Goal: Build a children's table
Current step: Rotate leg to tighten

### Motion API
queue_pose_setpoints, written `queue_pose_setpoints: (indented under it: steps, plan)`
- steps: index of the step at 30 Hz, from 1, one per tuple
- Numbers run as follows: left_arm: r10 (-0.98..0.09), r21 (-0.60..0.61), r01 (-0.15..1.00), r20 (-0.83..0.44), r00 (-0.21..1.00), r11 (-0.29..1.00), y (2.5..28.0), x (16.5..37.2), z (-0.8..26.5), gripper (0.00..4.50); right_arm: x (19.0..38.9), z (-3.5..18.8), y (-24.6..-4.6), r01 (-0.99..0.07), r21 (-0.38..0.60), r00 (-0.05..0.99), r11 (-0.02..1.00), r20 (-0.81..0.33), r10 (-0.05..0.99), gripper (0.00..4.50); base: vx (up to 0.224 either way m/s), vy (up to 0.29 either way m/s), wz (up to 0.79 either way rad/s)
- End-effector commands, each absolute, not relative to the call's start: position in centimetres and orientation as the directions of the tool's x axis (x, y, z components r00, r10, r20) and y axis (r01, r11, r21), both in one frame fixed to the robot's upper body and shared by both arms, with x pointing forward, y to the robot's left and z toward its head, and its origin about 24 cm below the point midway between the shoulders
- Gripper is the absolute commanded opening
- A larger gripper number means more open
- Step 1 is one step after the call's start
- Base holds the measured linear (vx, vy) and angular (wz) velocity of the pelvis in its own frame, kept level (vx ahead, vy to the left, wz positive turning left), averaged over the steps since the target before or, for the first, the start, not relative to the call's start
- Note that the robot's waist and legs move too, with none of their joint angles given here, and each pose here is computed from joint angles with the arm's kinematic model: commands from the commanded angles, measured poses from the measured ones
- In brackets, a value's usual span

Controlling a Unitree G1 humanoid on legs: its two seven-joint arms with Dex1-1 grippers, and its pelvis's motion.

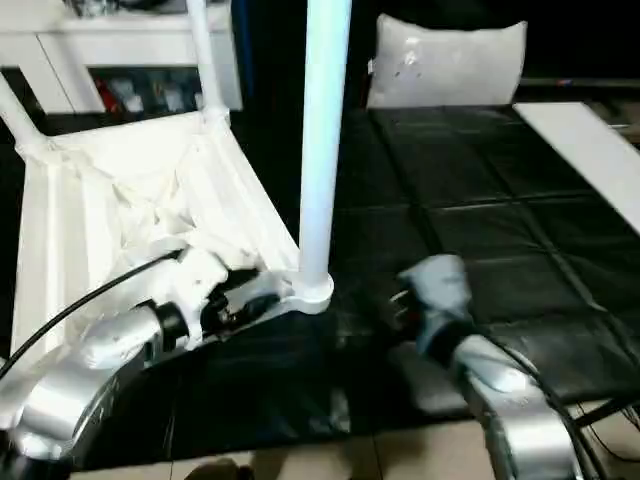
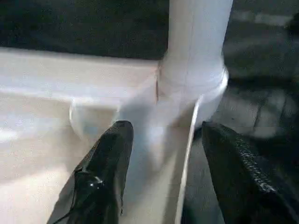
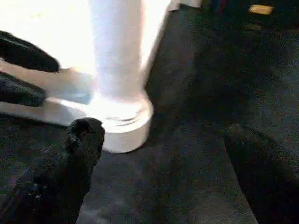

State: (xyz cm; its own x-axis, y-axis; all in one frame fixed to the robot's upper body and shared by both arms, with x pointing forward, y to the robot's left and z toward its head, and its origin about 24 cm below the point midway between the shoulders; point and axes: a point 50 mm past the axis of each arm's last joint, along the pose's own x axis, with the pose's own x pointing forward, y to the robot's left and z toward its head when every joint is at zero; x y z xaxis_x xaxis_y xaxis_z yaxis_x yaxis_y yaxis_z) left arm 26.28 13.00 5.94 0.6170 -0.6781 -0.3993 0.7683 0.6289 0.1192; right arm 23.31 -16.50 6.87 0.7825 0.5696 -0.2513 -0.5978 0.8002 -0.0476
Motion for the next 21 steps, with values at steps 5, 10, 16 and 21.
queue_pose_setpoints:
  steps: [5, 10, 16, 21]
  plan:
    - [-0.696, 0.065, 0.810, -0.474, 0.540, 0.583, 13.18, 25.88, 5.73, 2.23, 23.33, 7.17, -16.39, -0.628, -0.038, 0.758, 0.777, -0.253, 0.601, 4.50, -0.012, 0.002, -0.01]
    - [-0.677, 0.075, 0.804, -0.496, 0.543, 0.590, 13.40, 25.96, 5.52, 1.68, 23.10, 6.83, -16.26, -0.649, -0.034, 0.738, 0.760, -0.268, 0.619, 4.50, 0.000, 0.000, 0.00]
    - [-0.673, 0.066, 0.810, -0.519, 0.527, 0.583, 13.64, 25.86, 5.38, 1.31, 23.05, 6.67, -16.25, -0.654, -0.037, 0.733, 0.756, -0.276, 0.621, 4.50, 0.000, 0.000, 0.00]
    - [-0.670, 0.075, 0.824, -0.543, 0.506, 0.561, 13.62, 25.64, 5.37, 0.80, 22.96, 6.45, -16.37, -0.655, -0.048, 0.731, 0.754, -0.291, 0.617, 4.50, 0.000, 0.000, 0.00]
